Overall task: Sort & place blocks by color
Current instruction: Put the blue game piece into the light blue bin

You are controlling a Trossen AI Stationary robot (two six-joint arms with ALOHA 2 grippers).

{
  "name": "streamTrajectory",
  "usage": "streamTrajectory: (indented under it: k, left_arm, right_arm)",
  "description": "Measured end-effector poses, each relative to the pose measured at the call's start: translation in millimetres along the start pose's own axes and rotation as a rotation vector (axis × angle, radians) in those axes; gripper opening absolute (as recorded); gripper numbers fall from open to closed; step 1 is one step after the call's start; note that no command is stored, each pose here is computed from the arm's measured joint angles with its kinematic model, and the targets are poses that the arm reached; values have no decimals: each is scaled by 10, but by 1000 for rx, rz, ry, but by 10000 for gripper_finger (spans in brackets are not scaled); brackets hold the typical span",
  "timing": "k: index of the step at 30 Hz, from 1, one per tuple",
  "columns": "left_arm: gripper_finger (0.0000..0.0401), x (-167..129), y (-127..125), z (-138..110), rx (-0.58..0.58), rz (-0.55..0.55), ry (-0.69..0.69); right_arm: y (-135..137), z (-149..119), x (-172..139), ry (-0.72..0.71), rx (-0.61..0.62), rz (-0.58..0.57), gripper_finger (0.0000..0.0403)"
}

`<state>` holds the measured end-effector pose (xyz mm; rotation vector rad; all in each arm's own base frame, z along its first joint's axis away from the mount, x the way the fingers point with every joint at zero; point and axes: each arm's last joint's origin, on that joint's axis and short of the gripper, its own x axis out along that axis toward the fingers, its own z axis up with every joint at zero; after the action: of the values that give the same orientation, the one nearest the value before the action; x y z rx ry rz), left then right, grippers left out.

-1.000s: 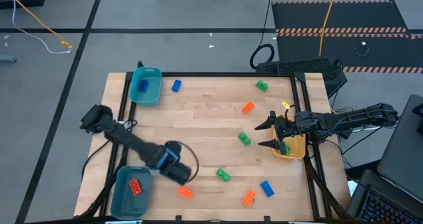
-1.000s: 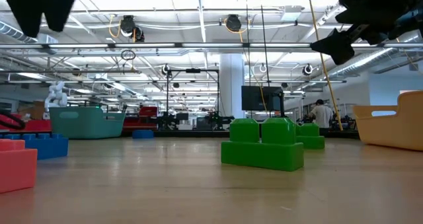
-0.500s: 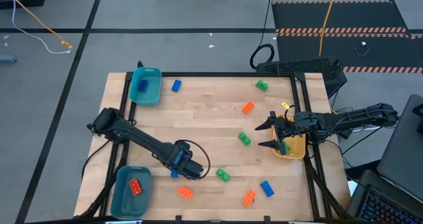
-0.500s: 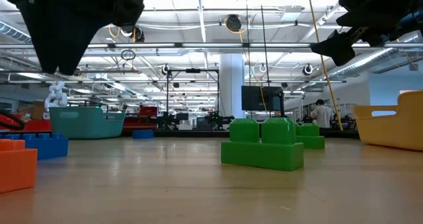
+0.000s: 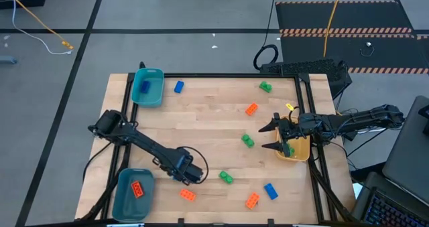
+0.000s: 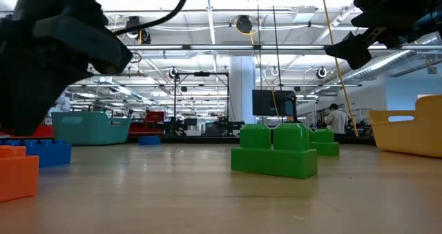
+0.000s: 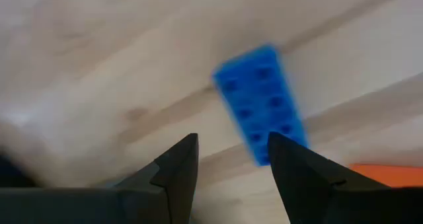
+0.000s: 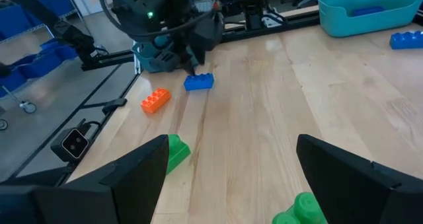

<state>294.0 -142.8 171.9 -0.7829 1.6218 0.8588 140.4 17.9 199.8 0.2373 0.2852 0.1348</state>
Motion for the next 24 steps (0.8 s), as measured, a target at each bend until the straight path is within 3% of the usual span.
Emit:
streamTrajectory:
  k: [24]
  left_arm:
    - [184, 153, -59, 86, -2, -128, -42]
  right_arm:
    - [-4, -15, 0, 16, -7, -4, 325]
